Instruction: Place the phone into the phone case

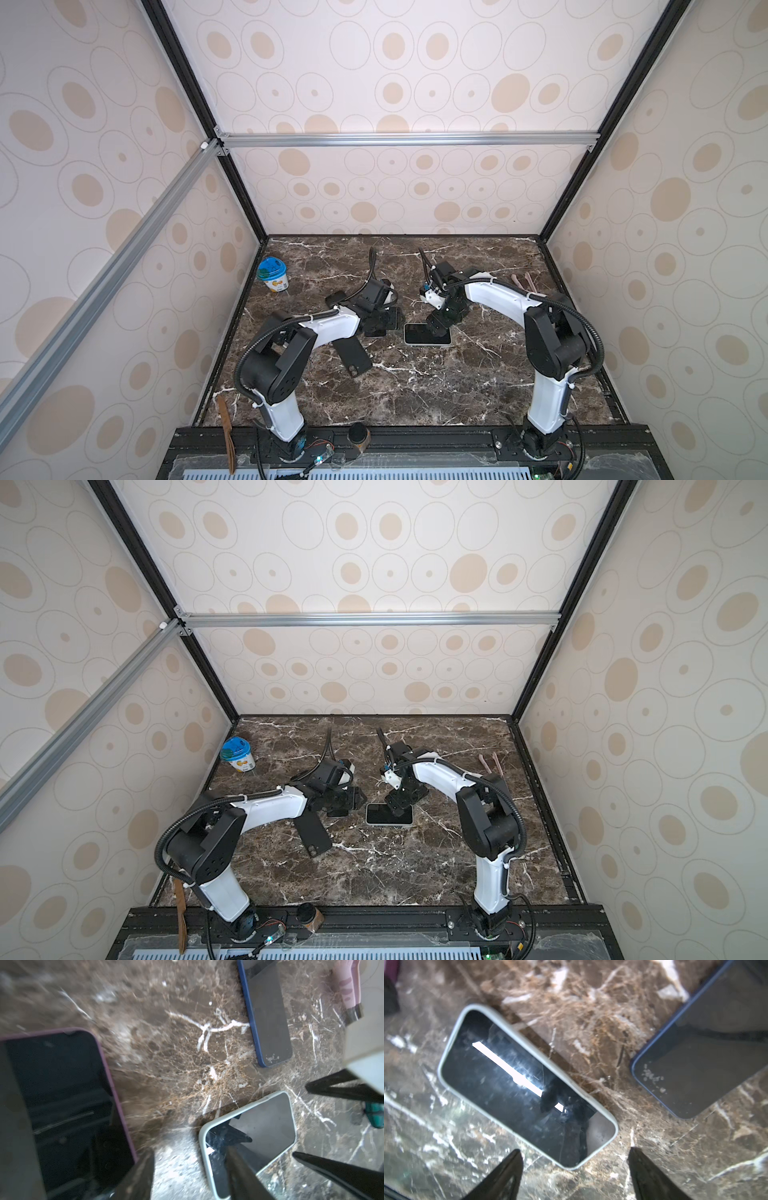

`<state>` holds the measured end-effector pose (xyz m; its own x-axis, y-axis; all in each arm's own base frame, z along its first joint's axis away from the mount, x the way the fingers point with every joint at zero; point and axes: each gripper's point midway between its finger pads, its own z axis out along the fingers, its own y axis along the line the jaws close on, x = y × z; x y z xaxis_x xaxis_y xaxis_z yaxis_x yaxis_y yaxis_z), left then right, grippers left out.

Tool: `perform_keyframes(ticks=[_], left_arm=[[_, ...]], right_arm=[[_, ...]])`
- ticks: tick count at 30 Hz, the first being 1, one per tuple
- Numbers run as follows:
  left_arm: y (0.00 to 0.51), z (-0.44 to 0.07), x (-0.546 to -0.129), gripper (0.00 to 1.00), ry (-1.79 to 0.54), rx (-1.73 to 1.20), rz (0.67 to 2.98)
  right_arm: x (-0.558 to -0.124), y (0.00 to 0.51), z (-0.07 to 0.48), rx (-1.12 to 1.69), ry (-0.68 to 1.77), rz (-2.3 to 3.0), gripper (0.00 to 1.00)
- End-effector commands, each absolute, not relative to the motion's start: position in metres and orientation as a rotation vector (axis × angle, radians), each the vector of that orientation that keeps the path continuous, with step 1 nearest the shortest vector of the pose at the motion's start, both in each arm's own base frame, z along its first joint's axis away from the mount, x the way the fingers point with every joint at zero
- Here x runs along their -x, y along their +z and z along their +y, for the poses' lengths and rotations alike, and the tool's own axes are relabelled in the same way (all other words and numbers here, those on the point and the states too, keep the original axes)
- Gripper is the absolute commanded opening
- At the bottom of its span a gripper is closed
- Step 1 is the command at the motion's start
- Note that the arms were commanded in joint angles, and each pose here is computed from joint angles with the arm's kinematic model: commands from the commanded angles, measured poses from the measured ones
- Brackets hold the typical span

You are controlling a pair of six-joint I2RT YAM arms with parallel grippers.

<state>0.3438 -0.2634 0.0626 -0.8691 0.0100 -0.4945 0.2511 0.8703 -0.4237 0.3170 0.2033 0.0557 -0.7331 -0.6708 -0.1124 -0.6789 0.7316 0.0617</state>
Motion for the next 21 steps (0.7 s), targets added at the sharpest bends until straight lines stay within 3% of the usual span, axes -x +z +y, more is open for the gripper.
perform_keyframes(ticks=[1,8,10,12,21], left_arm=[[0.078,-0.249,-0.346,0.64,-0.602,-0.178,2.521],[0.101,-0.222,-0.341,0.78,-0.474,-0.144,2.488],[0.106,-0.212,-0.337,0.85,-0.439,-0.136,2.477],[0.113,-0.204,-0.332,0.99,-0.416,-0.143,2.445],[0.132,-0.163,-0.307,1.0,-0.305,-0.113,2.409]], right_arm=[[-0.307,0.066,0.203,1.398,0.158,2.752,0.88],[-0.304,0.062,0.216,1.59,0.254,2.695,0.94],[-0.307,0.06,0.22,1.611,0.261,2.671,0.94],[-0.308,0.056,0.223,1.638,0.252,2.652,0.94],[-0.312,0.035,0.229,1.745,0.237,2.507,0.95]])
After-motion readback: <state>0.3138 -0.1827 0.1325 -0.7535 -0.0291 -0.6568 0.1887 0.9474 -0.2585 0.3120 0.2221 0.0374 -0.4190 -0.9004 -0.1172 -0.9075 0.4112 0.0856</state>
